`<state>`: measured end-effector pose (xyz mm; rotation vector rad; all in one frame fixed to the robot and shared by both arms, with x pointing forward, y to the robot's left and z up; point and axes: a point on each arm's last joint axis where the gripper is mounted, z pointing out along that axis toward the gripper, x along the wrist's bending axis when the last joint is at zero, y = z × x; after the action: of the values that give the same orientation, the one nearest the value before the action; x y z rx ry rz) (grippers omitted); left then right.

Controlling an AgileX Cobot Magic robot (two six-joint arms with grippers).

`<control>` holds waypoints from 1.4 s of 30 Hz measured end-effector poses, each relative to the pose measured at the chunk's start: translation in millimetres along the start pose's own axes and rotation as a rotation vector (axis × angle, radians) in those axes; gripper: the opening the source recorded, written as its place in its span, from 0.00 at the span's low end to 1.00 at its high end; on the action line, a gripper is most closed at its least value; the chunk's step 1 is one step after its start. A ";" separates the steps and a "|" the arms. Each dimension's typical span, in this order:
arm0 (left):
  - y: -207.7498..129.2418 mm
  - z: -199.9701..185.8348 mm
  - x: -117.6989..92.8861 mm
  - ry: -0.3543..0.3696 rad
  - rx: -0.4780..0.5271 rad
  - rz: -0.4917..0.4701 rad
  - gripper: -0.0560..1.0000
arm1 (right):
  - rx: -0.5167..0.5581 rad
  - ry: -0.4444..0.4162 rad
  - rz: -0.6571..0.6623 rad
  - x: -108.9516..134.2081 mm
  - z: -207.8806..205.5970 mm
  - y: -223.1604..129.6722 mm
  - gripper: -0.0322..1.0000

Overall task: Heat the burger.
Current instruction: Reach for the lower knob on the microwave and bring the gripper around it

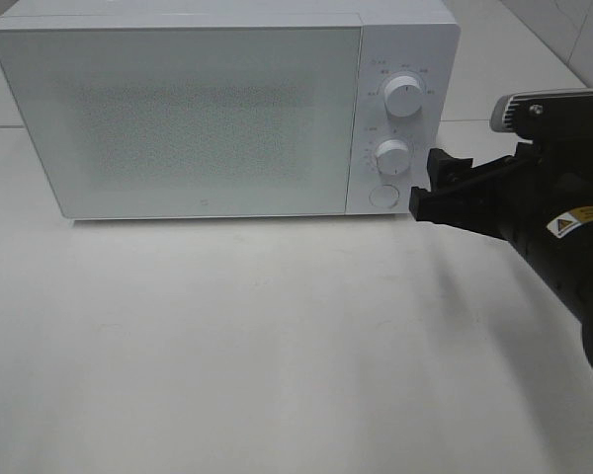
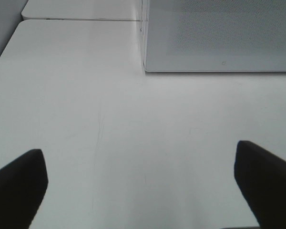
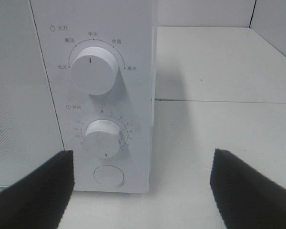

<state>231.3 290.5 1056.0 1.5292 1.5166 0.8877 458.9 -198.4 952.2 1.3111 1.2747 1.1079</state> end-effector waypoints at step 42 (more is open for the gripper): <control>0.0 0.0 0.0 0.000 0.000 0.000 0.99 | 0.005 -0.109 -0.024 68.6 62.3 -35.2 0.77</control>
<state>231.3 290.5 1056.0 1.5292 1.5166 0.8877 519.0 -132.9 908.5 1.3389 1.2106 1.0037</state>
